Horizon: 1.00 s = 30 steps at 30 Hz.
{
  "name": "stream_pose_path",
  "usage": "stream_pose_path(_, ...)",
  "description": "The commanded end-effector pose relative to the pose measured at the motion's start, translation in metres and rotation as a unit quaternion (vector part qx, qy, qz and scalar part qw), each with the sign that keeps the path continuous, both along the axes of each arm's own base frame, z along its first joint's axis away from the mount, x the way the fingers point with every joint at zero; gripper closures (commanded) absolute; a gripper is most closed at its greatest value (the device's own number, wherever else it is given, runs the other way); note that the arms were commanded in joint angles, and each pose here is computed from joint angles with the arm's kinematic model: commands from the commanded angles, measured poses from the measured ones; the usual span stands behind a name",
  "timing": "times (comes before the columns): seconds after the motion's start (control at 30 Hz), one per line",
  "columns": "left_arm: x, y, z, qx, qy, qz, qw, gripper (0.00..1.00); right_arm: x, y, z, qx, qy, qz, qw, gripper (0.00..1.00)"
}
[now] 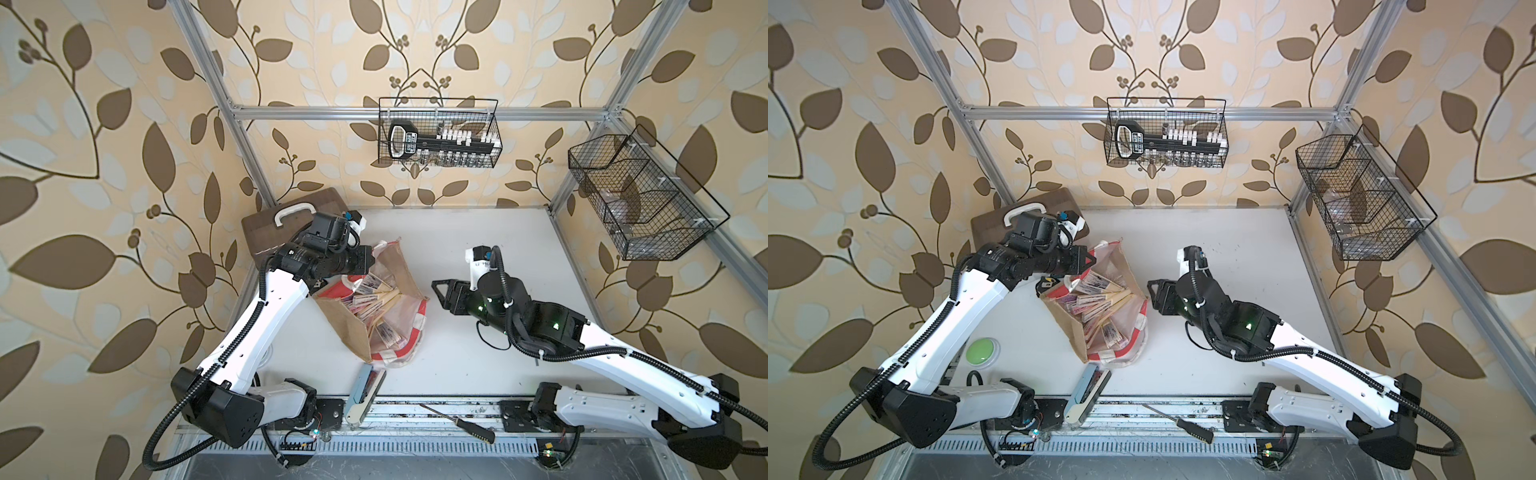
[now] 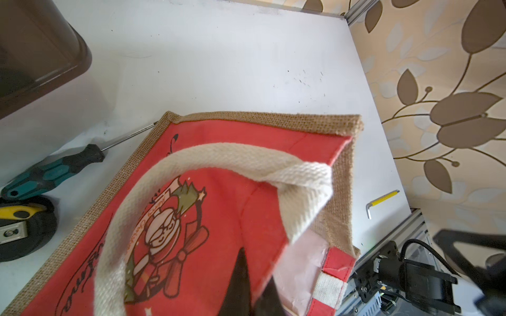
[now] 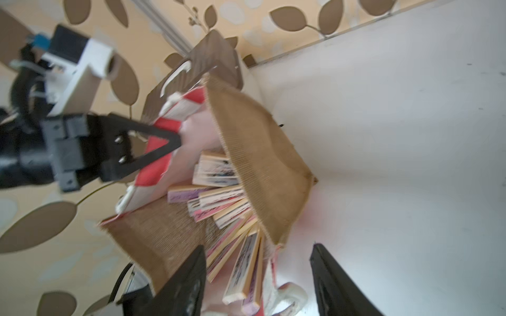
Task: Take out the folding fans from the tote bags
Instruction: Adjust the canvas bag at the center of the board.
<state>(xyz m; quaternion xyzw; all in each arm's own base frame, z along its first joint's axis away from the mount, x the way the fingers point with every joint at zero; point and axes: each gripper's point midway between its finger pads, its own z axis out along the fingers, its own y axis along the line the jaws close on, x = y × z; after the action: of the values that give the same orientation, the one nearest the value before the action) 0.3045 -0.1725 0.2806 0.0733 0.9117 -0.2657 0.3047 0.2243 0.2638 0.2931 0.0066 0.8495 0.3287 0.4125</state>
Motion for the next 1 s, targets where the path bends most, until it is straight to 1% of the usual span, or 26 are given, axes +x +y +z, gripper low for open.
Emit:
stream_pose_path(0.0,-0.001,-0.013,0.032,-0.037,-0.033,-0.019,0.999,1.0,-0.013,0.034,0.022,0.003,-0.05,0.058,0.997,0.42)
stream_pose_path(0.07,0.0,-0.011,0.028,-0.027,-0.029,-0.015,0.999,1.0,-0.026,0.059,0.025,-0.021,-0.095,0.103,0.99,0.42)
stream_pose_path(0.17,0.003,-0.009,0.024,-0.013,-0.023,-0.013,1.0,1.0,-0.033,0.084,0.017,-0.097,-0.18,0.144,0.968,0.43)
stream_pose_path(0.23,0.004,-0.009,0.023,-0.01,-0.02,-0.014,1.0,1.0,-0.034,0.099,0.009,-0.152,-0.239,0.171,0.944,0.46)
stream_pose_path(0.3,0.004,-0.009,0.025,-0.01,-0.022,-0.015,1.0,1.0,-0.037,0.116,0.002,-0.183,-0.278,0.211,0.919,0.46)
stream_pose_path(0.33,0.004,-0.009,0.025,-0.009,-0.023,-0.015,1.0,1.0,-0.035,0.121,-0.003,-0.195,-0.292,0.218,0.91,0.46)
stream_pose_path(0.4,0.004,-0.008,0.024,-0.007,-0.022,-0.015,1.0,1.0,-0.022,0.124,-0.013,-0.205,-0.295,0.225,0.906,0.42)
stream_pose_path(0.47,0.004,-0.008,0.022,-0.003,-0.021,-0.016,1.0,1.0,-0.005,0.124,-0.024,-0.201,-0.281,0.247,0.905,0.39)
stream_pose_path(0.53,0.003,-0.007,0.018,0.0,-0.018,-0.016,1.0,1.0,0.009,0.122,-0.033,-0.188,-0.28,0.262,0.904,0.38)
stream_pose_path(0.57,0.003,-0.007,0.018,0.0,-0.017,-0.016,1.0,1.0,0.011,0.123,-0.035,-0.189,-0.29,0.271,0.898,0.37)
stream_pose_path(0.6,0.003,-0.007,0.017,0.0,-0.016,-0.017,1.0,1.0,0.009,0.127,-0.038,-0.204,-0.309,0.29,0.883,0.35)
stream_pose_path(0.67,0.003,-0.008,0.017,-0.002,-0.015,-0.019,1.0,1.0,0.01,0.135,-0.047,-0.244,-0.328,0.292,0.865,0.32)
stream_pose_path(0.73,0.003,-0.01,0.017,-0.007,-0.012,-0.021,1.0,1.0,0.006,0.145,-0.057,-0.272,-0.355,0.318,0.836,0.28)
stream_pose_path(0.77,0.003,-0.011,0.018,-0.01,-0.013,-0.022,1.0,1.0,0.008,0.147,-0.06,-0.281,-0.366,0.313,0.83,0.28)
stream_pose_path(0.8,0.003,-0.012,0.018,-0.013,-0.012,-0.022,1.0,1.0,0.013,0.149,-0.063,-0.289,-0.369,0.299,0.831,0.26)
stream_pose_path(0.87,0.003,-0.013,0.019,-0.015,-0.013,-0.022,1.0,1.0,0.026,0.15,-0.068,-0.291,-0.367,0.277,0.839,0.25)
stream_pose_path(0.97,0.003,-0.012,0.02,-0.013,-0.013,-0.02,1.0,1.0,0.04,0.15,-0.074,-0.291,-0.365,0.264,0.844,0.25)
